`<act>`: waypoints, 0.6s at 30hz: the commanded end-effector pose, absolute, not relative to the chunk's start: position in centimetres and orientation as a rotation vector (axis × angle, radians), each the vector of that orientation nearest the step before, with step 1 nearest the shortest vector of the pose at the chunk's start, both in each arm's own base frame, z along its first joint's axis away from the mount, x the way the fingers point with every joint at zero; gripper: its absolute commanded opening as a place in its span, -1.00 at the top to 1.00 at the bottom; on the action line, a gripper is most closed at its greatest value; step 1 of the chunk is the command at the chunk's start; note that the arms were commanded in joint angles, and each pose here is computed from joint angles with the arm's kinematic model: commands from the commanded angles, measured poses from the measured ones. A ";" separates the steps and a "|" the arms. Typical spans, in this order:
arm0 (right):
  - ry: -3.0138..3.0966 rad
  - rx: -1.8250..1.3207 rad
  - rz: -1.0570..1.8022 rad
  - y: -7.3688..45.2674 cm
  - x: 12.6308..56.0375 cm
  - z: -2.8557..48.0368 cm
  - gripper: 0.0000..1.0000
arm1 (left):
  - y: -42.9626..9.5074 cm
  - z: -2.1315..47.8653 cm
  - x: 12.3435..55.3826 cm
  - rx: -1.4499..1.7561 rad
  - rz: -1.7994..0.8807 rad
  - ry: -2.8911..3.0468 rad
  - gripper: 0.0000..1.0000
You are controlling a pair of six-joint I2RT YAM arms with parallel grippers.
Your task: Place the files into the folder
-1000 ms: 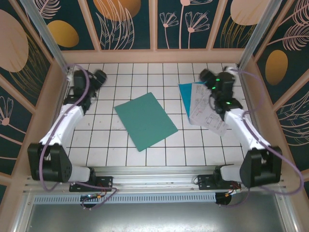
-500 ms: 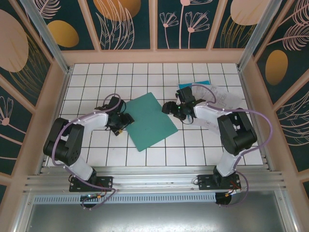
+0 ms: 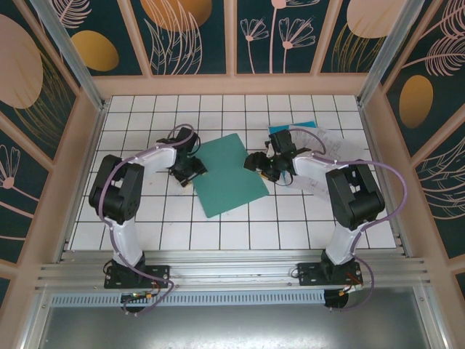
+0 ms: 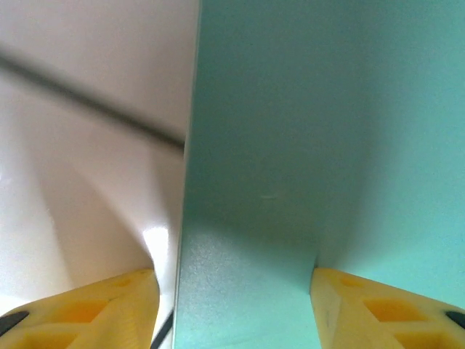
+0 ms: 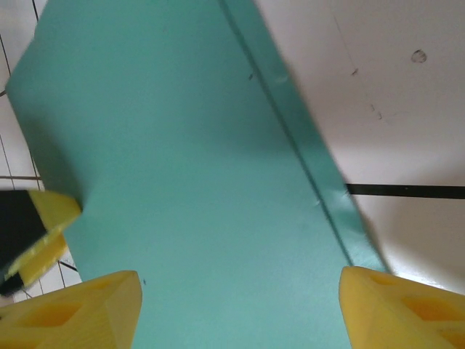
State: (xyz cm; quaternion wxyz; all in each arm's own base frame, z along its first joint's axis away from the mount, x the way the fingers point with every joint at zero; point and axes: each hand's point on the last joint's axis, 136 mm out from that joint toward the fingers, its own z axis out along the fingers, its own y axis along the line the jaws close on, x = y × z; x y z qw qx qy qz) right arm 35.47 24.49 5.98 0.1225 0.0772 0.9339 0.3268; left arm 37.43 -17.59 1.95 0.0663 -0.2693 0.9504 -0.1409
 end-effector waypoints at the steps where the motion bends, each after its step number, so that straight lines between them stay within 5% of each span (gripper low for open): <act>1: 2.710 0.244 1.016 24.7 35.3 6.9 -0.45 | -18.5 3.4 44.8 -0.679 -0.478 2.659 -0.16; 9: 2.714 0.308 1.009 24.0 36.0 6.5 -0.42 | -19.3 4.5 49.2 -0.631 -0.454 2.618 -0.24; 12: 2.714 0.329 0.949 23.1 36.8 6.4 -0.39 | -18.9 5.6 48.8 -0.647 -0.444 2.597 -0.44; 18: 2.737 0.327 0.892 22.7 37.9 5.6 -0.38 | -20.1 7.3 45.1 -0.690 -0.584 2.622 -0.50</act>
